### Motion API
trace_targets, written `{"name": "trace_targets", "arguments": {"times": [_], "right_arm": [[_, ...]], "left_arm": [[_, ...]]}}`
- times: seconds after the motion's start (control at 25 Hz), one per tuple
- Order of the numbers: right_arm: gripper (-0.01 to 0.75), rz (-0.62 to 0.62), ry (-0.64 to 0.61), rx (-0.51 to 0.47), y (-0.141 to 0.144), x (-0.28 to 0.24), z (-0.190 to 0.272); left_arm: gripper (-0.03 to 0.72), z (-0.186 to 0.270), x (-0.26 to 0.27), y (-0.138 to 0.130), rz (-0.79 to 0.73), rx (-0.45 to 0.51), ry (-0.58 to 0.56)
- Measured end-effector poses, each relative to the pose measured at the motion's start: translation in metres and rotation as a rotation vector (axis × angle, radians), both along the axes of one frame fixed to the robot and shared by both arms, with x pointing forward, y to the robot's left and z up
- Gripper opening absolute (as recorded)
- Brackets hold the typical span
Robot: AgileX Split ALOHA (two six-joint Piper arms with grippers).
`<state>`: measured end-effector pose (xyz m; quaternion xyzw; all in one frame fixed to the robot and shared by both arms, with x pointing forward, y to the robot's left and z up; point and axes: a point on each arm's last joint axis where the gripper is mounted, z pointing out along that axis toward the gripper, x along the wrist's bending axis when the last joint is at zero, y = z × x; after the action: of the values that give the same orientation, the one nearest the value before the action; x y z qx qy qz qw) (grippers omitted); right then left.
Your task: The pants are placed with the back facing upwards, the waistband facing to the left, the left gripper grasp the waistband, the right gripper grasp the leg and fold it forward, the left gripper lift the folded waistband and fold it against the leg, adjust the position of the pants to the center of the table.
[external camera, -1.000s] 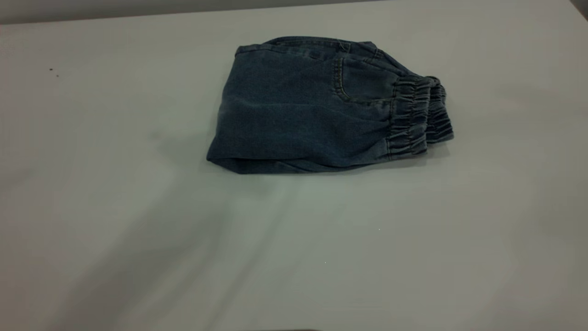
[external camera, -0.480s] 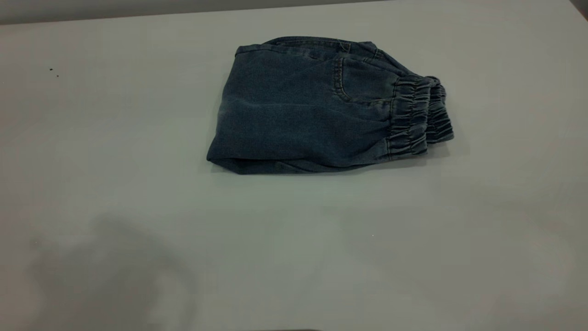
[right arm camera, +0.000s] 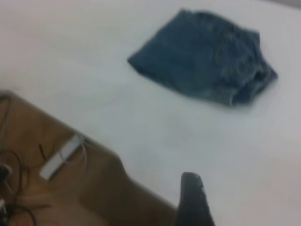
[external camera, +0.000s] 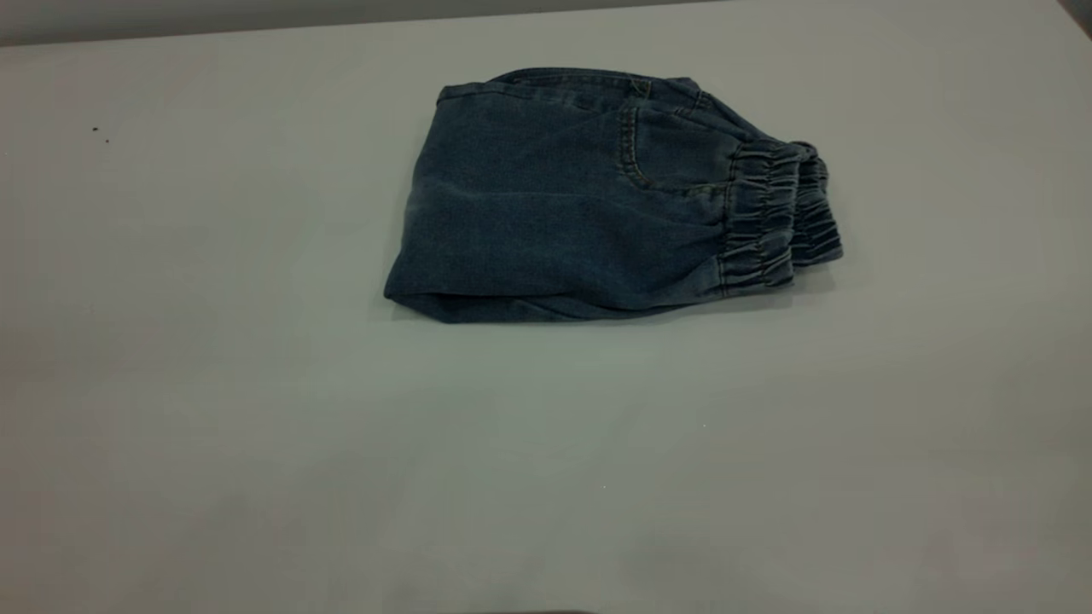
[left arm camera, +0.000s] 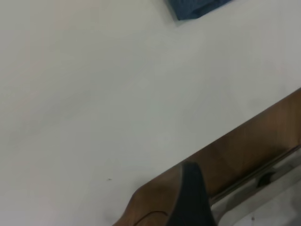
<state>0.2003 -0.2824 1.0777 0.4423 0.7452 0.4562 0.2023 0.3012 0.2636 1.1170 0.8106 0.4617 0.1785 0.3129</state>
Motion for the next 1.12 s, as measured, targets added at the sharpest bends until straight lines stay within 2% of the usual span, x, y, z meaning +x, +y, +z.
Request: {"name": "trace_targets", "arguments": {"times": [0.28, 0.44, 0.76, 1.12], "right_arm": [[0.435, -0.085, 0.025, -0.101, -0.006, 0.018, -0.034], [0.435, -0.098, -0.010, -0.094, -0.006, 0.021, -0.032], [0.435, -0.103, -0.035, -0.082, -0.006, 0.023, -0.030], [0.435, -0.105, -0.021, -0.084, -0.005, 0.026, -0.037]], "left_arm": [[0.516, -0.024, -0.036, 0.026, 0.000, -0.068, -0.097], [0.516, -0.038, -0.043, 0.030, -0.001, -0.072, -0.107], [0.516, -0.070, -0.038, 0.027, -0.017, -0.010, -0.044], [0.516, -0.074, -0.036, 0.025, -0.021, -0.017, -0.048]]}}
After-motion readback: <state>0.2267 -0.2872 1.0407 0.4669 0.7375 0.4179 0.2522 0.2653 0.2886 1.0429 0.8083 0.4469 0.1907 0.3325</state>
